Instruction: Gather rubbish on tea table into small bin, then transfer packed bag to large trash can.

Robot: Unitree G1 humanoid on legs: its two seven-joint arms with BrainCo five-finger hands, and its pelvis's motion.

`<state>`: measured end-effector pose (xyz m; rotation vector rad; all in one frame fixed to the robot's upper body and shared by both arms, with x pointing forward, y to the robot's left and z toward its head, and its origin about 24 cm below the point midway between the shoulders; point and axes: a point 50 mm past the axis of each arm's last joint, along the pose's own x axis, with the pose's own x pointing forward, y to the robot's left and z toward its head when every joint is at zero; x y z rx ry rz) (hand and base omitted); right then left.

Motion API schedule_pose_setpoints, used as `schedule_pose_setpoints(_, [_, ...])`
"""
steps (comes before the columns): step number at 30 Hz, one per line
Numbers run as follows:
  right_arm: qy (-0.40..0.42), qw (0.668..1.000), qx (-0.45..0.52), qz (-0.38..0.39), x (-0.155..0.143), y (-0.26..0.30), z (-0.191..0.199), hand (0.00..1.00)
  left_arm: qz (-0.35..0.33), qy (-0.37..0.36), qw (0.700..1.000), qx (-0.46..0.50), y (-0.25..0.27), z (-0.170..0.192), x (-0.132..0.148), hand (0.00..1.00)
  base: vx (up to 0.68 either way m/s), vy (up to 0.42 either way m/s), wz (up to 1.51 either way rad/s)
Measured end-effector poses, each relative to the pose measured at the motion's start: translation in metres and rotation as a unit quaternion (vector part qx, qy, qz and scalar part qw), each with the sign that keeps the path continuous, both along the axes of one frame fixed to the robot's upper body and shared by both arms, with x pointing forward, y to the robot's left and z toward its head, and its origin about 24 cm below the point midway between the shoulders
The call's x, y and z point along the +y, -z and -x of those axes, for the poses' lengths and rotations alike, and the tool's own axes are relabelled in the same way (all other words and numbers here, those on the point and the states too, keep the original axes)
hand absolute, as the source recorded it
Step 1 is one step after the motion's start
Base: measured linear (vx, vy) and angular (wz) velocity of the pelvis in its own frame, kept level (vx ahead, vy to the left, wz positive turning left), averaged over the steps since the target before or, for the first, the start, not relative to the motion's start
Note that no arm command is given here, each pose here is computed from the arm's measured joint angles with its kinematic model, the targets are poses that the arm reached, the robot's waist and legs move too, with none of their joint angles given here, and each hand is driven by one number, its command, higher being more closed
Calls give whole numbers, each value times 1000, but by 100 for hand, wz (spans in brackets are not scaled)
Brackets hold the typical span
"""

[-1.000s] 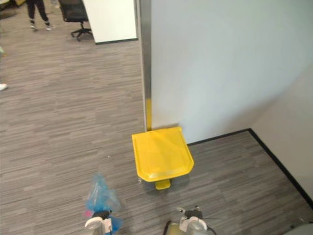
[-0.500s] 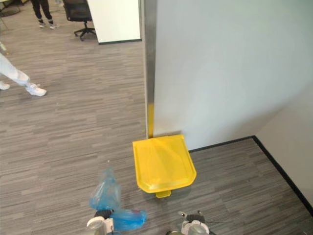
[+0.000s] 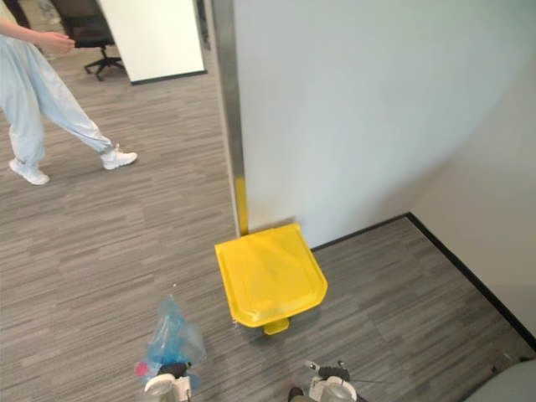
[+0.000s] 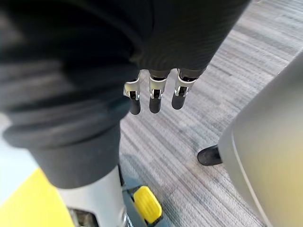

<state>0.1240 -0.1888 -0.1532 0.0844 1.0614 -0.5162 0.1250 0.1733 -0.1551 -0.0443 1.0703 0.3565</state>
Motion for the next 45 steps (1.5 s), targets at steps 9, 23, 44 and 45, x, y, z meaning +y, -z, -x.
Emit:
schedule_pose_setpoints(9, [66, 998, -18, 10, -16, -5, -4, 0, -21, -7, 1000, -11, -5, -15, 13, 100, 12, -43, 41])
schedule_pose_setpoints(23, [82, 996, -21, 19, -22, -7, -5, 0, -5, 11, 1000, -17, -5, -21, -6, 100, 156, -97, 17])
schedule_pose_setpoints(44, [-102, 942, -312, 65, 35, -115, -154, 0, -31, 111, 986, -124, -35, -63, -31, 100, 3, -19, 8])
schedule_pose_setpoints(45, [-109, 938, -322, 67, 38, -121, -159, 0, -32, 111, 984, -135, -38, -66, -33, 100, -108, -56, 8])
